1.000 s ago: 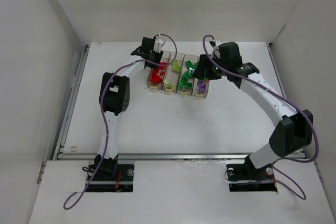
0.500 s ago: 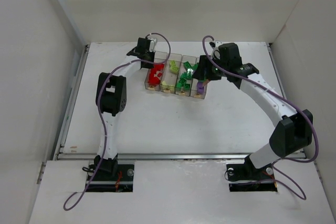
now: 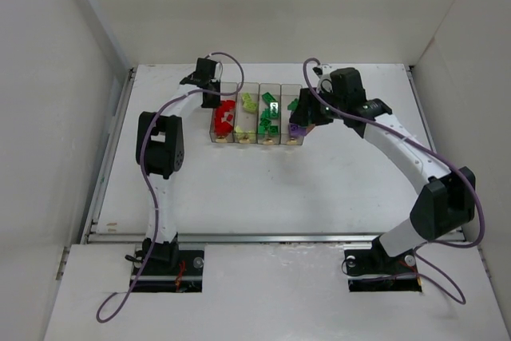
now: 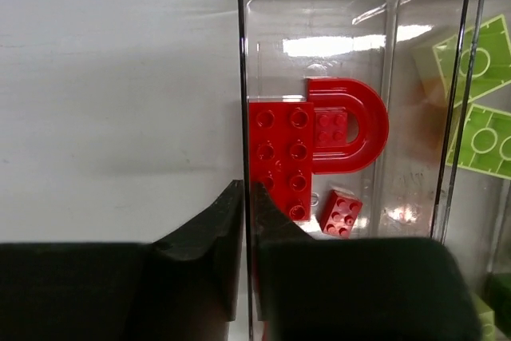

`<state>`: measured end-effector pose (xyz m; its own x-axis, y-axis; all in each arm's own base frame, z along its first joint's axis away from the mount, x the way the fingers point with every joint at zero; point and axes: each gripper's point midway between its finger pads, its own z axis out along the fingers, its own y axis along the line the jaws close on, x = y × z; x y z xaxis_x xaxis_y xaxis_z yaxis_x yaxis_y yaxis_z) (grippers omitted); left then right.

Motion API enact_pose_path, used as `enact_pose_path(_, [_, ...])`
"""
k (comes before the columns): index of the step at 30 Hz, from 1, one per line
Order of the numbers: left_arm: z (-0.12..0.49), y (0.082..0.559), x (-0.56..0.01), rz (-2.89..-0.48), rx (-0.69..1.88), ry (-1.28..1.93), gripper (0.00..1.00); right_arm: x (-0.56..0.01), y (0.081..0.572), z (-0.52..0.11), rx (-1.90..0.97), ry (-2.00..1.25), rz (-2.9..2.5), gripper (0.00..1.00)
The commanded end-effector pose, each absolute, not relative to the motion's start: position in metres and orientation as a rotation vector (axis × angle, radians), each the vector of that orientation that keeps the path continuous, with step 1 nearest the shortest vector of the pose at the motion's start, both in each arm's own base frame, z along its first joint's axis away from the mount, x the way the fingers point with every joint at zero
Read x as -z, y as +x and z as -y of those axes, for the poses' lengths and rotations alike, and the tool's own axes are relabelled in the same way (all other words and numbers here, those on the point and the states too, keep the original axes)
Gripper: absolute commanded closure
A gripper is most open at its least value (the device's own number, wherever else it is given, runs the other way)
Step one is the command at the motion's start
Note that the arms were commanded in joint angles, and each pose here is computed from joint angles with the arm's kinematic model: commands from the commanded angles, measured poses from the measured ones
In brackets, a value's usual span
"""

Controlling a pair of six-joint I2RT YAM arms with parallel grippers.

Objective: Sort the legos into containers by color

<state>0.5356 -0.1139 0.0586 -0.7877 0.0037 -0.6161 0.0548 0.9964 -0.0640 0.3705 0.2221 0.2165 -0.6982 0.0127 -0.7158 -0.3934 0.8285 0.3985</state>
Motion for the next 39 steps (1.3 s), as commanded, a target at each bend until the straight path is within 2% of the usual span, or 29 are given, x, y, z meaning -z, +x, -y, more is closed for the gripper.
enact_pose_path(1, [0.112,0.528,-0.074,-2.500,0.092,0.013,0.72,-0.257,0.361,-0.241,-0.777,-0.453,-2.079,1.00])
enact_pose_path(2, [0.113,0.528,-0.074,-2.502,0.103,0.017,0.72,-0.257,0.361,-0.241,-0.770,-0.466,-2.074,1.00])
enact_pose_path(3, [0.113,0.528,-0.074,-2.501,0.099,0.029,0.60,-0.257,0.358,-0.244,-0.791,-0.495,-2.066,1.00])
enact_pose_path(4, [0.113,0.528,-0.074,-2.501,0.099,0.029,0.44,-0.261,0.356,-0.244,-0.789,-0.528,-2.045,1.00])
enact_pose_path(5, [0.112,0.528,-0.078,-2.492,0.096,0.043,0.39,-0.261,0.354,-0.245,-0.794,-0.549,-2.038,1.00])
enact_pose_path(10, [0.111,0.535,-0.096,-2.454,0.080,0.063,0.38,-0.267,0.345,-0.251,-0.838,-0.646,-2.006,1.00])
enact_pose_path(14, [0.115,0.541,-0.140,-2.365,0.048,0.129,0.41,-0.268,0.342,-0.253,-0.846,-0.706,-1.977,1.00])
enact_pose_path(19, [0.127,0.539,-0.221,-2.153,-0.024,0.362,0.38,-0.273,0.341,-0.252,-0.818,-0.770,-1.936,1.00])
enact_pose_path(21, [0.137,0.533,-0.243,-2.056,-0.040,0.569,0.36,-0.276,0.339,-0.252,-0.820,-0.789,-1.927,1.00])
enact_pose_path(22, [0.153,0.524,-0.248,-2.006,0.047,0.692,0.35,-0.276,0.340,-0.252,-0.811,-0.802,-1.919,1.00])
enact_pose_path(24, [0.179,0.490,-0.300,-1.765,0.162,0.981,0.35,-0.280,0.338,-0.252,-0.804,-0.830,-1.893,1.00])
enact_pose_path(25, [0.177,0.492,-0.301,-1.722,0.113,1.051,0.35,-0.278,0.337,-0.251,-0.800,-0.838,-1.897,1.00])
enact_pose_path(26, [0.198,0.461,-0.314,-1.631,0.260,1.195,0.33,-0.278,0.337,-0.251,-0.794,-0.846,-1.892,1.00])
enact_pose_path(28, [0.213,0.433,-0.328,-1.437,0.320,1.429,0.32,-0.279,0.336,-0.253,-0.778,-0.868,-1.883,1.00])
enact_pose_path(29, [0.223,0.402,-0.335,-1.362,0.449,1.524,0.32,-0.281,0.333,-0.254,-0.761,-0.894,-1.870,1.00])
enact_pose_path(33, [0.240,0.358,-0.357,-1.187,0.567,1.637,0.22,-0.294,0.327,-0.257,-0.741,-0.929,-1.822,1.00])
enact_pose_path(39, [0.270,0.302,-0.336,-1.077,0.635,1.814,0.18,-0.317,0.312,-0.255,-0.737,-0.945,-1.722,1.00])
